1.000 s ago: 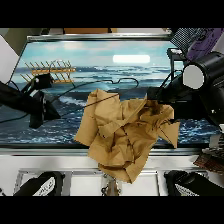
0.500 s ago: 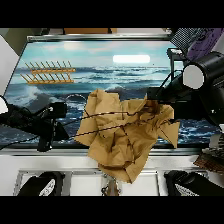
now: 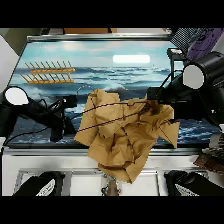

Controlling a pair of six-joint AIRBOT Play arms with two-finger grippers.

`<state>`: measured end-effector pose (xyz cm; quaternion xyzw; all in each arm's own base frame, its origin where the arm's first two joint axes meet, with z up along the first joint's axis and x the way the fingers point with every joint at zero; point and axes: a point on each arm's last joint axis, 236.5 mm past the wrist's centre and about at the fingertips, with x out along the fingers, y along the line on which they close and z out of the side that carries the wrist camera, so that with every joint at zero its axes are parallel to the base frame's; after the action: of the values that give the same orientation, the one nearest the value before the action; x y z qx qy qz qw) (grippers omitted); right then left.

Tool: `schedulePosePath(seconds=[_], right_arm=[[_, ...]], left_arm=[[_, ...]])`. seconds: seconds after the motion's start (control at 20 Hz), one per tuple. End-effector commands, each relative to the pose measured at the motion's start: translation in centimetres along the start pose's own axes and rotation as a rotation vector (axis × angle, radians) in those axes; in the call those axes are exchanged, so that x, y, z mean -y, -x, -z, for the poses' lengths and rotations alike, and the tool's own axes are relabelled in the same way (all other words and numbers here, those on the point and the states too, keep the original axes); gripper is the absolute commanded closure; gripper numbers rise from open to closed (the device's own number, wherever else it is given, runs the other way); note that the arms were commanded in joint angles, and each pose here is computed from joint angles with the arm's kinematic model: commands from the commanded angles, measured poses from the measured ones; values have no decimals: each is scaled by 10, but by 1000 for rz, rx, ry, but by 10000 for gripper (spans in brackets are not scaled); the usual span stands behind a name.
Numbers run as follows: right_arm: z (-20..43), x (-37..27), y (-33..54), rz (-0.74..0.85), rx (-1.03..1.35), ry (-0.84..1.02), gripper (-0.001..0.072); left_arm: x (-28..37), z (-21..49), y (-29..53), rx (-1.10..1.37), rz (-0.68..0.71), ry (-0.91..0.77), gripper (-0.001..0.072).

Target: Fold the clothes and pants, and hang the long-sleeved shirts on hangers.

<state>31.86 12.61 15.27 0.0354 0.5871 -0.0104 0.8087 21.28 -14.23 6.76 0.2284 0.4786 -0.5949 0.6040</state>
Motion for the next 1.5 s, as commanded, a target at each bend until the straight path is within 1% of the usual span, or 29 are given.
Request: schedulePosePath(seconds=[0.0,0.1,0.2,0.4,0.5,0.6,0.8,1.0,1.25,1.45], right_arm=[[0,0,0,0,-1,0,697],[1,-2,0,-6,-3,2,697],[2,-4,0,-15,-7,72,697],[5,-9,1,-39,-16,80,697],[5,-8,3,-41,-11,80,697],[5,-7,8,-45,-3,82,697],[14,-1,20,-41,-12,88,697],[28,2,28,-32,-39,120,697],[22,-14,31,-67,8,151,698],[4,-32,45,-107,71,193,699]], left_arm=[[-18,-2,-11,12,0,32,694],[-24,-3,-13,18,-11,53,694],[-25,-5,-14,20,-14,56,694],[2,-16,-28,-27,59,-30,694],[10,-24,-35,-39,67,-57,695],[3,-34,-40,-19,26,-53,694],[-23,-50,-39,47,-87,8,694],[-27,-52,-38,56,-102,7,694],[-30,-54,-38,63,-113,-3,694],[-28,-53,-39,55,-107,-90,694]])
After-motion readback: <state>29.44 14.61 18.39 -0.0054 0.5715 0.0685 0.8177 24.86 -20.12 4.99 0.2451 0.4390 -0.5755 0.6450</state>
